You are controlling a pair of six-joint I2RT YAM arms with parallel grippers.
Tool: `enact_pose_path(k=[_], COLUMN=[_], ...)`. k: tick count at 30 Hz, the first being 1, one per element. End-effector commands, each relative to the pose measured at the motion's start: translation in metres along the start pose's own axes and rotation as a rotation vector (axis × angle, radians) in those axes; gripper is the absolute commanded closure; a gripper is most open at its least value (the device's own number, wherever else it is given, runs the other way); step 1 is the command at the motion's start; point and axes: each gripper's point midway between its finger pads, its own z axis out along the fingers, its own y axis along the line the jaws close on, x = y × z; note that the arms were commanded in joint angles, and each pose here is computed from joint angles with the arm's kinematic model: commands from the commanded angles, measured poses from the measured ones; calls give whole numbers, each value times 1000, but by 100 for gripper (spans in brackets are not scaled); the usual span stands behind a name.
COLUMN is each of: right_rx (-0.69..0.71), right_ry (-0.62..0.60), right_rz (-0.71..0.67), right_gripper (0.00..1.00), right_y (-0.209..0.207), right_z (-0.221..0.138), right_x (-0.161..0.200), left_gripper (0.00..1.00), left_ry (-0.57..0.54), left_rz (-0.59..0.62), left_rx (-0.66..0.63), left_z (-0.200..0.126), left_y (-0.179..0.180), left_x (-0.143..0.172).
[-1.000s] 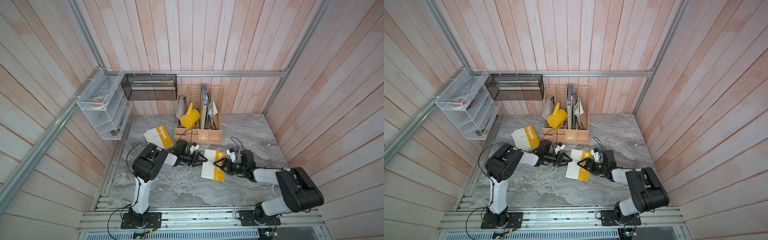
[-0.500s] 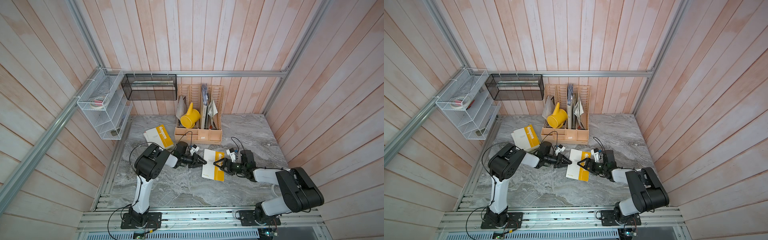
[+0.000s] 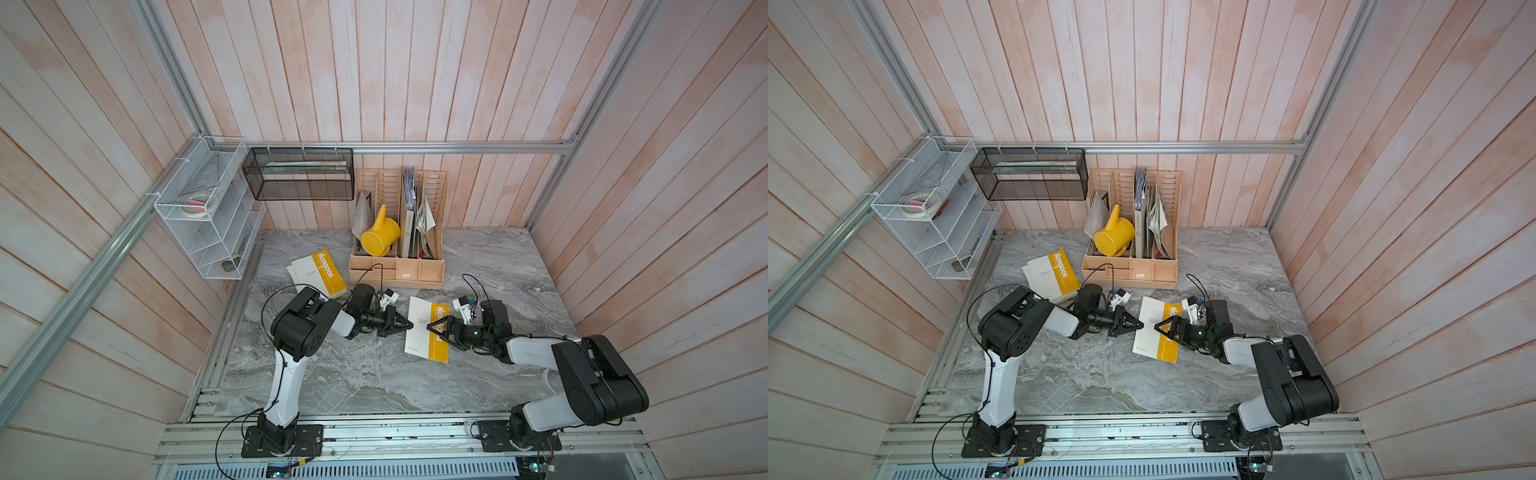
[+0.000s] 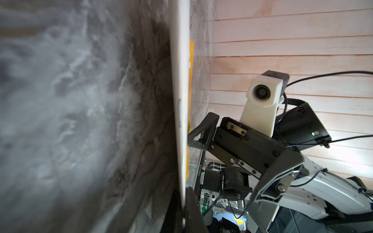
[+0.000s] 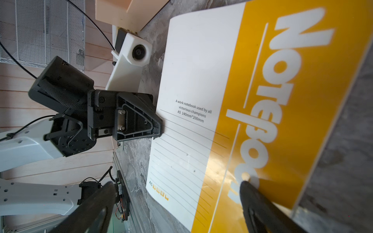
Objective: Close the notebook
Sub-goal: Pick up the notebook from the center of the board.
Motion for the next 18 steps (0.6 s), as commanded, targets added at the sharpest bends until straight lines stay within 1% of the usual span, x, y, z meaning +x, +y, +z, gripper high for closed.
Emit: enact_pose_path(k=[1,6,13,18], right_rx=[77,106,116,107], right_ry=[21,-3,-37,-46], right_rz=[37,-18,-75,-83], right_gripper=[2,2,2,2], right_y=[-16,-4,17,24], right_z=[-4,-14,-27,-31], right_x=[14,4,-8,-10], left_gripper=[100,100,100,100], left_ry=[20,2,-41,-51], left_rz=[-78,-56,10,38], left_rx=[-26,-38,-149,-180], left_z=[2,-4,-18,-24], left_y=[21,8,-9,-19], left_x=[16,15,8,6])
